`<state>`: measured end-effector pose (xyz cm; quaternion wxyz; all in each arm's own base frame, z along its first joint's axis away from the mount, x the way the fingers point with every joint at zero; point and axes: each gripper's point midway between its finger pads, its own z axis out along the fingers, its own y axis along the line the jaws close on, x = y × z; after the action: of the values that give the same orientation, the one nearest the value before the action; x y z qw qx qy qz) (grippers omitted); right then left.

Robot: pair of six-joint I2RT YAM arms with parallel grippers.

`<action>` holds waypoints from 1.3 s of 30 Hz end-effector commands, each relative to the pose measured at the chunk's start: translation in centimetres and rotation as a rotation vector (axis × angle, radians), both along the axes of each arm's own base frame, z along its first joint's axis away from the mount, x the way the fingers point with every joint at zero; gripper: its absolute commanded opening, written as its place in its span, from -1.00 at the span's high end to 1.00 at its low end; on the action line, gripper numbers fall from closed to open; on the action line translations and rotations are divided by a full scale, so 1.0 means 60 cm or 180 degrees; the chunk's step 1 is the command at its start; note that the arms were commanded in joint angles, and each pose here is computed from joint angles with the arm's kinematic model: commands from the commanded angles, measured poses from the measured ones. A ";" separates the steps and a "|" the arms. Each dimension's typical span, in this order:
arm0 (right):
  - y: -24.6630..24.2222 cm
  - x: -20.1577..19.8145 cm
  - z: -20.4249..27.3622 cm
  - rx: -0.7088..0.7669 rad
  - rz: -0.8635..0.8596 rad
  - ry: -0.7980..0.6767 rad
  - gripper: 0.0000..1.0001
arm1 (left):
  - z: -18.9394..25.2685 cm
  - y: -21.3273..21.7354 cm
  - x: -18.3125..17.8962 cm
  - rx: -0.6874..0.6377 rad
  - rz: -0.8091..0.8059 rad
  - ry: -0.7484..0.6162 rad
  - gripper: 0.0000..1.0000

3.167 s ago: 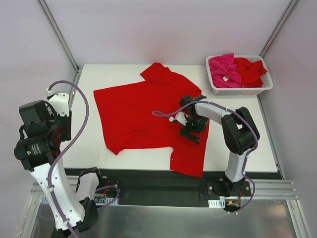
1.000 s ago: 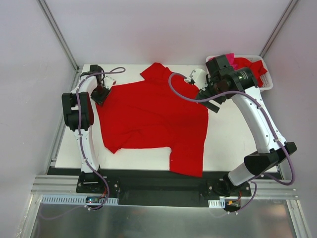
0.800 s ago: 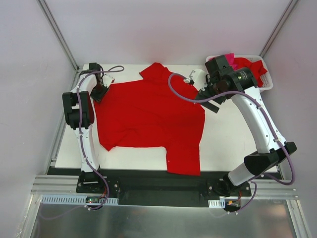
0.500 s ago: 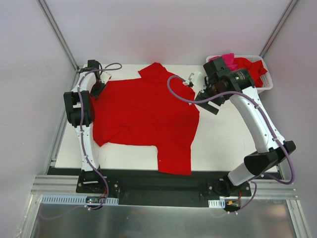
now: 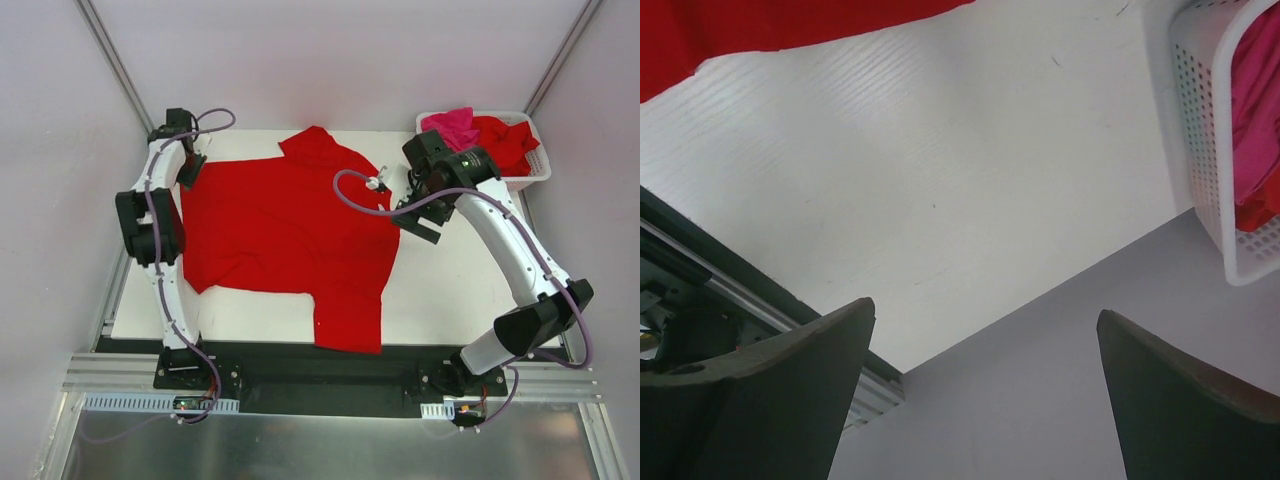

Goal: Fold and stack the t-shirts

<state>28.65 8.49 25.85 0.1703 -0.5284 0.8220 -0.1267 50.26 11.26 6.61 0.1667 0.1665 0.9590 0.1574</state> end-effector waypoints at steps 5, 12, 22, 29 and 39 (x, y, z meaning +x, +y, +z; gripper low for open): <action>0.000 -0.027 -0.020 -0.0083 0.0139 0.0366 -0.93 | 0.280 -0.092 -0.222 -0.0474 -0.0591 -0.0776 0.23; 0.023 -0.007 -0.028 -0.0052 0.0335 0.0472 -0.93 | 0.135 -0.133 -0.490 -0.0692 -0.1114 0.0345 0.27; 0.032 -0.017 -0.045 0.0066 0.0463 0.0573 -0.93 | 0.040 -0.145 -0.586 -0.0792 -0.1185 0.0697 0.28; 0.022 -0.034 -0.052 0.0085 0.0405 0.0655 -0.93 | 0.008 -0.127 -0.545 -0.0593 -0.1297 0.0642 0.29; 0.004 -0.058 -0.061 0.0036 0.0360 0.0720 -0.93 | 0.020 -0.140 -0.470 -0.0354 -0.1728 0.0740 0.28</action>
<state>27.62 10.06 21.44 0.1063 -0.5813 0.8046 -0.0587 19.95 3.42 6.56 0.0847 0.3674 0.9261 0.0102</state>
